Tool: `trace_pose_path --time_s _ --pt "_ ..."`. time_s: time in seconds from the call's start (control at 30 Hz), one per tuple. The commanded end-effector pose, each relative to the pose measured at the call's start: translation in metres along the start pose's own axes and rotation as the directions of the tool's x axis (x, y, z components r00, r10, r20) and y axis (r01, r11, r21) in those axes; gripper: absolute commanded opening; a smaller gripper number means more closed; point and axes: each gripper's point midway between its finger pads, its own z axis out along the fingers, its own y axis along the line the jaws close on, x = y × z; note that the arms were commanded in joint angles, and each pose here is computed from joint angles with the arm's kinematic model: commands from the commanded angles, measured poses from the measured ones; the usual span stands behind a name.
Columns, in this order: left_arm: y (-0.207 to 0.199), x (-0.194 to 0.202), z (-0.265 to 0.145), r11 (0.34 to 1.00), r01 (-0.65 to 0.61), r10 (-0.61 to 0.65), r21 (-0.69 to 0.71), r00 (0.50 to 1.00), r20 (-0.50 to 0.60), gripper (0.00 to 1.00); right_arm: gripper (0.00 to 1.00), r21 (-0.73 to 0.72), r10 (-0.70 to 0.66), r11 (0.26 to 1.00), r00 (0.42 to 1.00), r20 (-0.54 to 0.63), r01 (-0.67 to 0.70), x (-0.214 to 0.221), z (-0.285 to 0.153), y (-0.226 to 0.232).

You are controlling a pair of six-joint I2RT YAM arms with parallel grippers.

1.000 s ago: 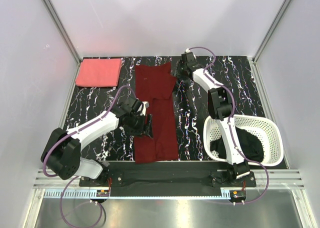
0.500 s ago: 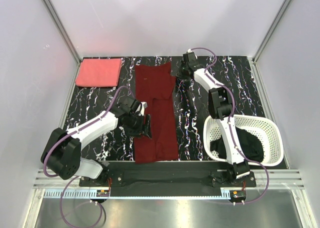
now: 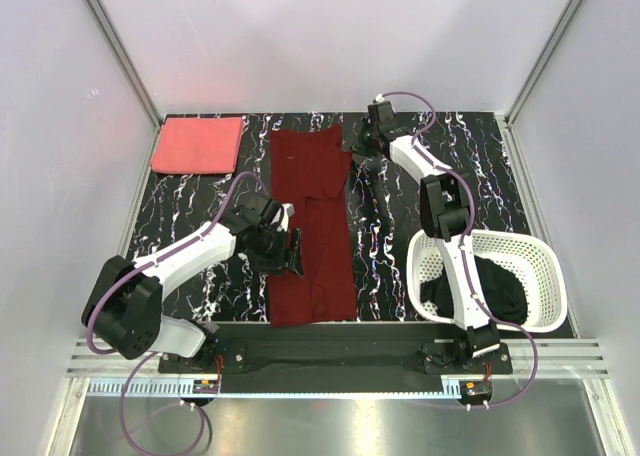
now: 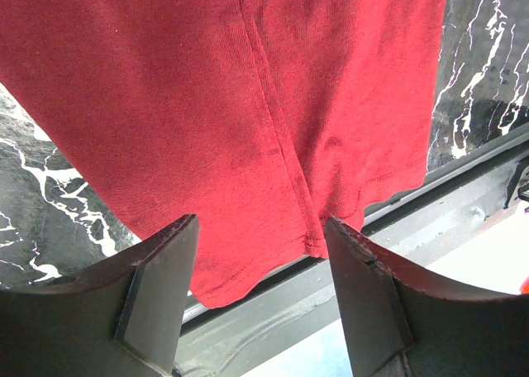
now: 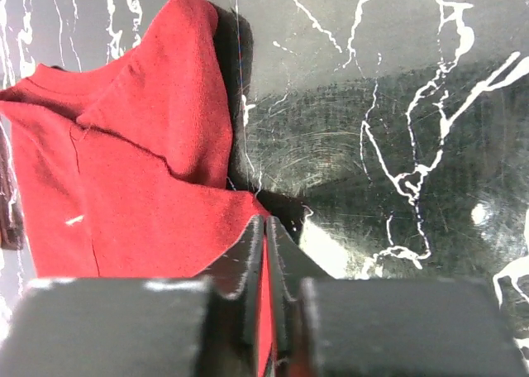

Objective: Fold and stack the t-shirts
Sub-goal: Fold the tshirt

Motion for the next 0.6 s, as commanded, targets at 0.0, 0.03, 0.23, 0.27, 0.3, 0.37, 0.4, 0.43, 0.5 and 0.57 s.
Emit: trace_pose_path --time_s 0.0,0.03,0.23,0.27,0.3,0.37,0.4,0.43,0.5,0.57 --pt "-0.006 -0.004 -0.002 0.999 -0.008 0.007 0.037 1.0 0.02 0.68 0.23 -0.032 -0.025 0.999 0.997 0.067 0.027 -0.033 -0.028 0.023" --pt "-0.006 -0.004 -0.002 0.999 -0.004 0.003 0.038 1.0 0.018 0.68 0.23 -0.009 -0.025 1.0 0.999 0.044 0.026 -0.028 -0.025 0.017" --pt "-0.006 -0.003 0.0 0.999 0.004 -0.004 0.042 1.0 0.016 0.67 0.4 0.019 -0.033 0.999 0.999 0.006 0.033 -0.015 -0.012 0.005" --pt "-0.006 -0.003 0.0 0.999 0.004 -0.004 0.041 1.0 0.016 0.67 0.4 0.018 -0.033 0.999 0.999 0.005 0.033 -0.014 -0.011 0.005" --pt "-0.006 -0.003 0.001 0.999 0.006 -0.006 0.042 1.0 0.014 0.68 0.4 0.019 -0.034 0.999 0.999 0.002 0.034 -0.013 -0.009 0.004" --pt "-0.005 -0.002 0.002 0.999 0.012 -0.012 0.04 1.0 0.01 0.68 0.4 0.034 -0.033 0.999 0.999 -0.016 0.033 -0.007 -0.004 0.0" --pt "-0.006 -0.002 0.002 0.999 0.011 -0.012 0.044 1.0 0.009 0.68 0.4 0.034 -0.032 0.999 0.999 -0.025 0.032 -0.005 -0.002 -0.001" --pt "-0.007 -0.003 0.002 0.999 0.012 -0.013 0.046 1.0 0.01 0.68 0.39 0.036 -0.028 0.999 0.999 -0.034 0.029 -0.001 0.003 -0.004" --pt "-0.006 -0.003 0.002 0.999 0.014 -0.015 0.044 1.0 0.009 0.67 0.39 0.041 -0.026 0.999 0.999 -0.047 0.028 0.004 0.008 -0.007" --pt "-0.007 -0.004 0.002 0.999 0.013 -0.013 0.046 1.0 0.013 0.68 0.38 0.056 -0.021 0.998 0.999 -0.05 0.023 0.007 0.012 -0.012"
